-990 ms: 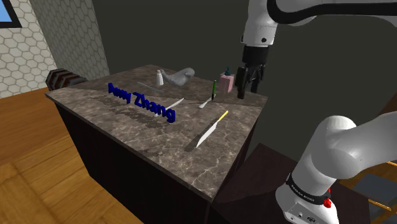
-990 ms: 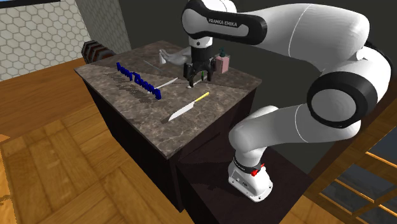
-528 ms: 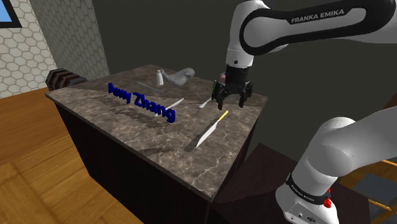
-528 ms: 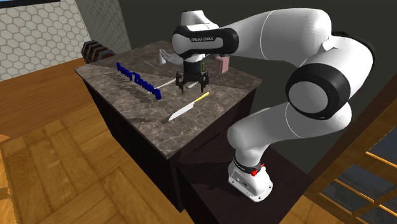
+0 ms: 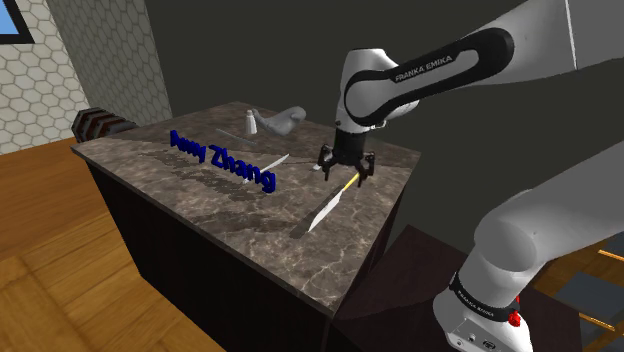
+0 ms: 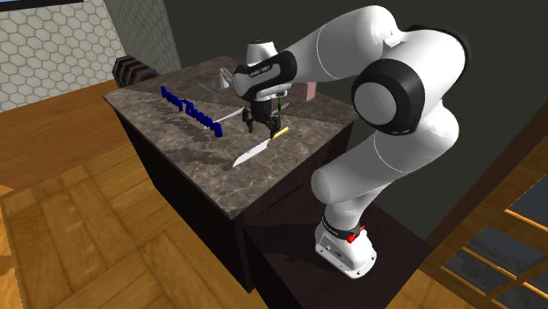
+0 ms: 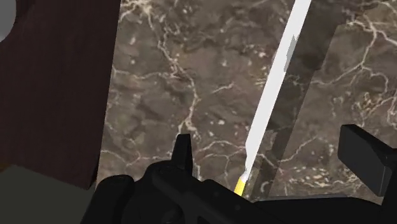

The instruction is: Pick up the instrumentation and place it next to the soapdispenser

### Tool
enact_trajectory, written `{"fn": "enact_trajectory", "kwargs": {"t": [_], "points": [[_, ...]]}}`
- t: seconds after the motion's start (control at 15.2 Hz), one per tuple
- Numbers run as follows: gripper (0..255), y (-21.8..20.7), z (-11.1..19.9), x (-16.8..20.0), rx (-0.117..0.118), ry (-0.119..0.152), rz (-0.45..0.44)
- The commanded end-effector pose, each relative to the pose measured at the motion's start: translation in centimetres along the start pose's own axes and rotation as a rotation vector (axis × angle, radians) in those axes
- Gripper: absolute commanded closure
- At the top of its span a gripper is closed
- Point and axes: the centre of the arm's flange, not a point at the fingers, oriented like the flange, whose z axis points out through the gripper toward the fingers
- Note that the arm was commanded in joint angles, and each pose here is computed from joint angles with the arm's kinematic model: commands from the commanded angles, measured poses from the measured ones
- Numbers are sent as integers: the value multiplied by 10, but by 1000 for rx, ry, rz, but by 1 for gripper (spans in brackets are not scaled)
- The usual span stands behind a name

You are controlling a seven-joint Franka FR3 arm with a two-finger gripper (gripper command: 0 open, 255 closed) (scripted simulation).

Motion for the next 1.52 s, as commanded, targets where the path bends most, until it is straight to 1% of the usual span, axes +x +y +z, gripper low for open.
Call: {"fn": "enact_trajectory", "kwargs": {"t": [0.0, 0.13, 0.2, 0.66, 1.19, 1.25, 1.45], "points": [[0, -5, 22, 12, 6, 12, 153], [0, -8, 41, 27, 9, 23, 296], [0, -9, 44, 29, 10, 24, 311], [0, -9, 84, 30, 10, 24, 311], [0, -9, 83, 30, 10, 24, 311], [255, -9, 83, 30, 10, 24, 311], [255, -9, 83, 30, 10, 24, 311]]}}
